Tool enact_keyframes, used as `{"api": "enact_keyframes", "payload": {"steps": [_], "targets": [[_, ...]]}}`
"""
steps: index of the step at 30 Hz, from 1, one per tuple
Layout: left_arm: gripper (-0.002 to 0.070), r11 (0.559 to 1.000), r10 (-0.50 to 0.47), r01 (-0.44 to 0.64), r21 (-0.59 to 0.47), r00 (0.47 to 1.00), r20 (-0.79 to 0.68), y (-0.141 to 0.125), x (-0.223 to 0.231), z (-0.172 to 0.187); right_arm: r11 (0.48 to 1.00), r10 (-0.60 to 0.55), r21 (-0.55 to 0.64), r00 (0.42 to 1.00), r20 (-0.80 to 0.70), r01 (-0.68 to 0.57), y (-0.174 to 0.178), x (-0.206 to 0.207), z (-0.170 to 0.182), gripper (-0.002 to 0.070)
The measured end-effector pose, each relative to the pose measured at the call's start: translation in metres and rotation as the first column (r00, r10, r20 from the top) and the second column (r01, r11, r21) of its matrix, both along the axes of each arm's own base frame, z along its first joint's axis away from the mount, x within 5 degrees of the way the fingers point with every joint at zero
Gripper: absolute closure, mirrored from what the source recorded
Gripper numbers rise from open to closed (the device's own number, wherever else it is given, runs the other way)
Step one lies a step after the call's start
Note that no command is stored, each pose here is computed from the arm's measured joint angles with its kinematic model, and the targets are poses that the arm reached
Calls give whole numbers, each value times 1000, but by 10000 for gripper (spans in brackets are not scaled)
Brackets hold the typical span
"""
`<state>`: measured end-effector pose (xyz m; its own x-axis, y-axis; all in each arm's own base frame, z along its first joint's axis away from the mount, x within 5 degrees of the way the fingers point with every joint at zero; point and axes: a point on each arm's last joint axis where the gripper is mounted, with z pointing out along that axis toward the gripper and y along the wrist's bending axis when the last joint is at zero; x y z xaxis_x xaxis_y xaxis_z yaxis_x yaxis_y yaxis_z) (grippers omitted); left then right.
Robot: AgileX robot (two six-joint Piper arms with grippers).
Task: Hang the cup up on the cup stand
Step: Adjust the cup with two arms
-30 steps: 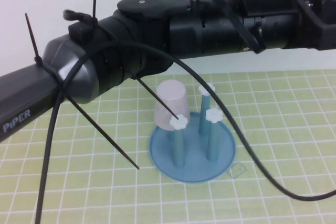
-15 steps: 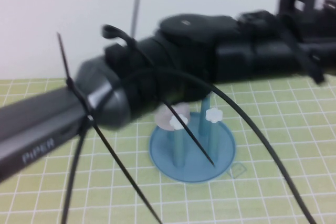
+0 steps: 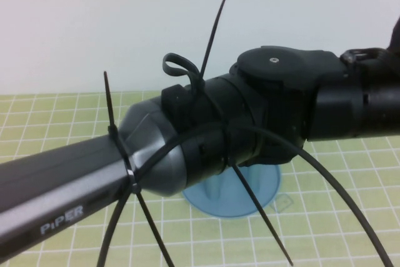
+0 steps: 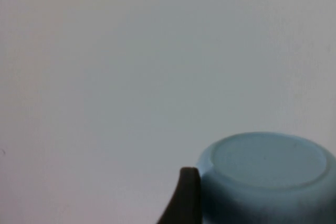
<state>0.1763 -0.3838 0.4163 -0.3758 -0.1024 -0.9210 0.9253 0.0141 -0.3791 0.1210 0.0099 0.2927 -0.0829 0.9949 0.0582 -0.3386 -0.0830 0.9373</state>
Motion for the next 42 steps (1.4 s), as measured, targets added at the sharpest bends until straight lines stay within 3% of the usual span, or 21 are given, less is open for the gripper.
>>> {"api": "enact_keyframes", "payload": {"steps": [15, 24, 36, 39, 42], "targets": [[675, 991, -123, 122, 53, 992, 22, -1, -12, -5, 999, -2, -52, 998, 62, 5, 1, -2, 5, 5], [675, 990, -131, 129, 65, 991, 40, -1, -13, -6, 997, 6, -81, 997, 77, 0, 3, -3, 6, 7], [673, 989, -128, 124, 75, 990, 58, 0, -11, -7, 996, 4, -93, 996, 90, 5, 3, -3, 7, 94], [620, 990, -124, 119, 73, 990, 68, 4, -5, -6, 994, 1, -105, 995, 104, 10, 3, -4, 8, 94], [491, 985, -161, 157, 66, 985, 62, 12, 2, -5, 993, 1, -115, 992, 127, 14, 4, -4, 9, 96]]}}
